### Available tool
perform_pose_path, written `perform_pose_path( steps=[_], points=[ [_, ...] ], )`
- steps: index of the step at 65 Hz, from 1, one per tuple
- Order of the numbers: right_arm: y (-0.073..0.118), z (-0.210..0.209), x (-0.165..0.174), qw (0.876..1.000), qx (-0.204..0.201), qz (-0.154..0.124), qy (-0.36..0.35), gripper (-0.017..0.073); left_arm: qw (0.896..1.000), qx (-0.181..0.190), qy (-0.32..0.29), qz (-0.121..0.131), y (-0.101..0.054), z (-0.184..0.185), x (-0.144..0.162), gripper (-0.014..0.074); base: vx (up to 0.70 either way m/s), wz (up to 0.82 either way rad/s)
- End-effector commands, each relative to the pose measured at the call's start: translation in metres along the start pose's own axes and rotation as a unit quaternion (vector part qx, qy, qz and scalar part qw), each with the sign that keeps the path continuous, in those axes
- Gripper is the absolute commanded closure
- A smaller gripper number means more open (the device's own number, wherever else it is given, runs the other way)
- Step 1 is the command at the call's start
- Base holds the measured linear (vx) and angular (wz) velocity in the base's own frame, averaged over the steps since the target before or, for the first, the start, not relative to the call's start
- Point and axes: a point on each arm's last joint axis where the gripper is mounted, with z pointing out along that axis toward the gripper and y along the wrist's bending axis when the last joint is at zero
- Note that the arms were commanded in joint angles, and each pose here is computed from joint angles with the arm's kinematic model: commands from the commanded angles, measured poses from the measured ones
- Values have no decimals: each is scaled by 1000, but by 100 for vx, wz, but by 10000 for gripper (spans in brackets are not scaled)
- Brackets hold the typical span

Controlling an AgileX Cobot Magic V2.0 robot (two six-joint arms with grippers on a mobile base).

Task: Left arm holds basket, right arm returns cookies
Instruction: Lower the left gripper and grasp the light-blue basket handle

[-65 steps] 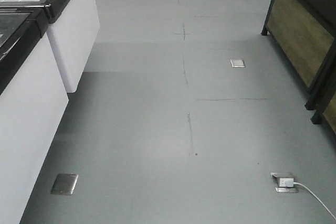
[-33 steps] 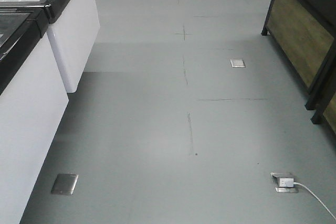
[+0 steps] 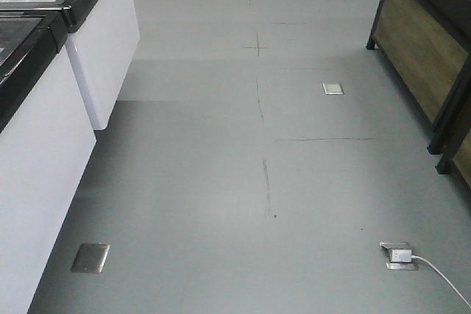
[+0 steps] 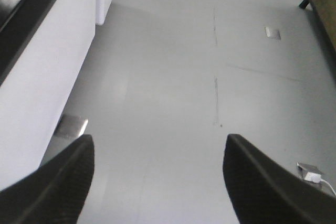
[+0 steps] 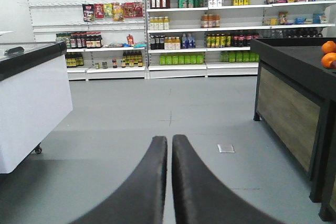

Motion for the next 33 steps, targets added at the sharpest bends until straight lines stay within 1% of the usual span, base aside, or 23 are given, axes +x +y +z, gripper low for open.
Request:
perform_pose_path(
  steps=[1,5,8,9,17,19,21,22,24,27,30,33],
  points=[
    [0,-1,-1,999,2,-8,-33,566,999,13,-6,-48,-13,6,-31,92,0,0],
    [0,-1,-1,999,2,-8,-33,566,997,24,2,-71,-19,10,-42,92,0,0],
    [0,-1,-1,999,2,-8,-33,566,995,37,5,-95,-24,13,-52,92,0,0],
    [0,-1,-1,999,2,-8,-33,566,993,42,7,-106,-26,14,-55,92,0,0],
    [0,-1,-1,999,2,-8,-33,566,983,68,18,-170,-31,19,-78,92,0,0],
    [0,-1,-1,999,2,-8,-33,566,981,70,18,-183,-29,20,-84,92,0,0],
    [0,-1,-1,999,2,-8,-33,566,979,74,19,-189,-27,20,-89,92,0,0],
    [0,-1,-1,999,2,-8,-33,566,977,78,19,-198,-26,20,-92,92,0,0],
    [0,-1,-1,999,2,-8,-33,566,975,81,20,-207,-24,19,-98,92,0,0],
    [0,-1,-1,999,2,-8,-34,566,969,83,10,-230,-15,16,-109,92,0,0],
    [0,-1,-1,999,2,-8,-34,566,965,88,-2,-246,-7,12,-118,92,0,0],
    [0,-1,-1,999,2,-8,-34,566,957,97,-19,-271,2,5,-129,92,0,0]
  ],
)
